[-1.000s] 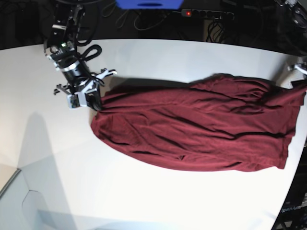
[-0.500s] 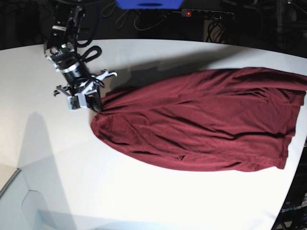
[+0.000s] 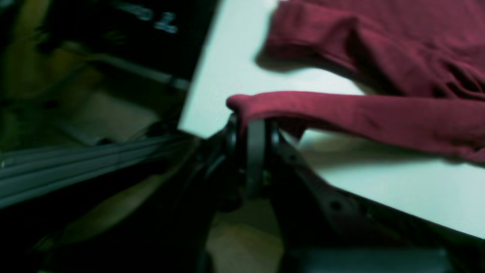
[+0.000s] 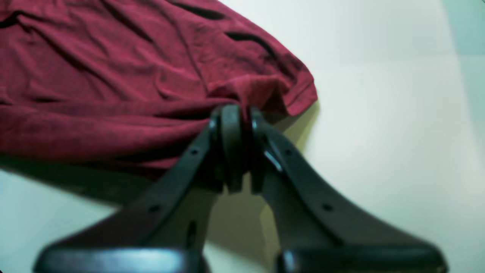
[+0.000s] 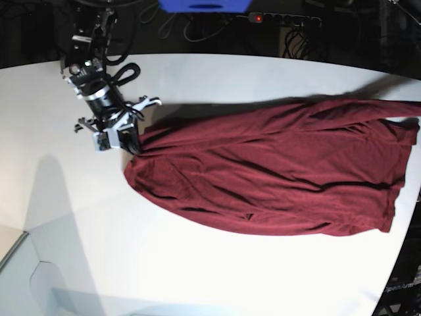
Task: Layout the t-shirt on the table in an organized manner, then fold the t-shirt properly
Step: 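Pull the shirt edge with the left gripper to stretch it taut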
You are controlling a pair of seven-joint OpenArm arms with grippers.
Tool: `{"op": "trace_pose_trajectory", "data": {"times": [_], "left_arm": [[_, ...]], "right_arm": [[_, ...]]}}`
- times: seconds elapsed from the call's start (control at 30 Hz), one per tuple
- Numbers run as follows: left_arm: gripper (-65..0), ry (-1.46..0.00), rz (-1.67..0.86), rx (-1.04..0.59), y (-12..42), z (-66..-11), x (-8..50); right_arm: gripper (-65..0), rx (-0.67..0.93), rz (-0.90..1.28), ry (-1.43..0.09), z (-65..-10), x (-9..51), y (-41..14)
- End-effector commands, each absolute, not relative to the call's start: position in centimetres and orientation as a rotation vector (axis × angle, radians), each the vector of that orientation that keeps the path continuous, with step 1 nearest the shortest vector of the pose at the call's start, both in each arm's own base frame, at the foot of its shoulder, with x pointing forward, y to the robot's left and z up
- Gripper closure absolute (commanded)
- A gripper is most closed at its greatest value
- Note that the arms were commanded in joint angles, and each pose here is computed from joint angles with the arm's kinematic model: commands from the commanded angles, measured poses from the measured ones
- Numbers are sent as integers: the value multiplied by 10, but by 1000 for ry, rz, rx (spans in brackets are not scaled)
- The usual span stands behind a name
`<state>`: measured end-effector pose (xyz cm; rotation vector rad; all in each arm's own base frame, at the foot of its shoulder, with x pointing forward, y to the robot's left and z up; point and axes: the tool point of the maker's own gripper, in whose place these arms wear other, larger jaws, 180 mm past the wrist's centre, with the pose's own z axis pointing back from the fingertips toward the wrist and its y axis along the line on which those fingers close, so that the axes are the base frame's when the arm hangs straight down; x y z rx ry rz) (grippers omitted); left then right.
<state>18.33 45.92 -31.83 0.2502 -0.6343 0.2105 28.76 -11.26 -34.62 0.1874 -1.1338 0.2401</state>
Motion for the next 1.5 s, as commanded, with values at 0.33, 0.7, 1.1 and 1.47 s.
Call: {"op": "trace_pose_trajectory", "data": {"times": [0.33, 0.7, 1.1, 1.47], "left_arm": [[-1, -560, 184, 203, 467, -369, 184], [-1, -582, 83, 415, 499, -279, 182], [-1, -755, 128, 195, 472, -266, 282], [-1, -516, 72, 213, 469, -329, 283]], "right_arm": [[0, 200, 235, -1186, -333, 292, -112], [0, 200, 234, -1188, -333, 293, -112], [0, 214, 222, -1160, -344, 290, -110], [0, 195, 228, -1154, -345, 289, -118]]}}
